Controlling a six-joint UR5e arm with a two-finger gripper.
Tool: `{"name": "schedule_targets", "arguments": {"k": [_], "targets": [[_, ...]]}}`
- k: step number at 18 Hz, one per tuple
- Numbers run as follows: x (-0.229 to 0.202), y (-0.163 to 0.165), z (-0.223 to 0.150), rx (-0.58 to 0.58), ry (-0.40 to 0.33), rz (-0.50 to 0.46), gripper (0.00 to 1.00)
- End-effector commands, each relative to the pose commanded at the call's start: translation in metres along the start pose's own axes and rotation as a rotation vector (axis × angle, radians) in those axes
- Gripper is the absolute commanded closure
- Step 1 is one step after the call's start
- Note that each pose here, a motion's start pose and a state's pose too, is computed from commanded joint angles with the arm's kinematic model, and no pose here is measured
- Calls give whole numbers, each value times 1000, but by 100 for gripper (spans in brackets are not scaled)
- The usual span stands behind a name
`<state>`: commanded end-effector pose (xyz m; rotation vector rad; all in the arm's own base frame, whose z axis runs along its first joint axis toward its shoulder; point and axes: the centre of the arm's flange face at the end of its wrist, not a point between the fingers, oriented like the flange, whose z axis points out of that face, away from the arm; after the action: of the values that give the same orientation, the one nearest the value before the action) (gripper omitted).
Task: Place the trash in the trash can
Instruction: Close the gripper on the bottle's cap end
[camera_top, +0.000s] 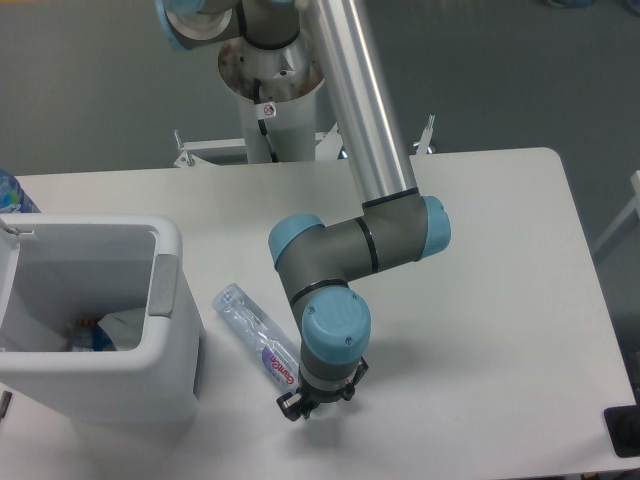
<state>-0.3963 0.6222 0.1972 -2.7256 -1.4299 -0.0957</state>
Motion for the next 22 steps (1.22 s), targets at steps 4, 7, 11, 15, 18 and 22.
{"name": "schedule_targets", "arguments": {"k": [4, 7, 11, 15, 18, 22], "targets": [[3, 3, 1, -3, -1, 4, 48], [3, 4, 2, -5, -9, 6, 49], [3, 5, 4, -7, -15, 7, 48], [3, 5, 4, -7, -15, 7, 49], [3, 5, 4, -7, -15, 7, 57], [3, 5, 3, -6, -17, 7, 65]]}}
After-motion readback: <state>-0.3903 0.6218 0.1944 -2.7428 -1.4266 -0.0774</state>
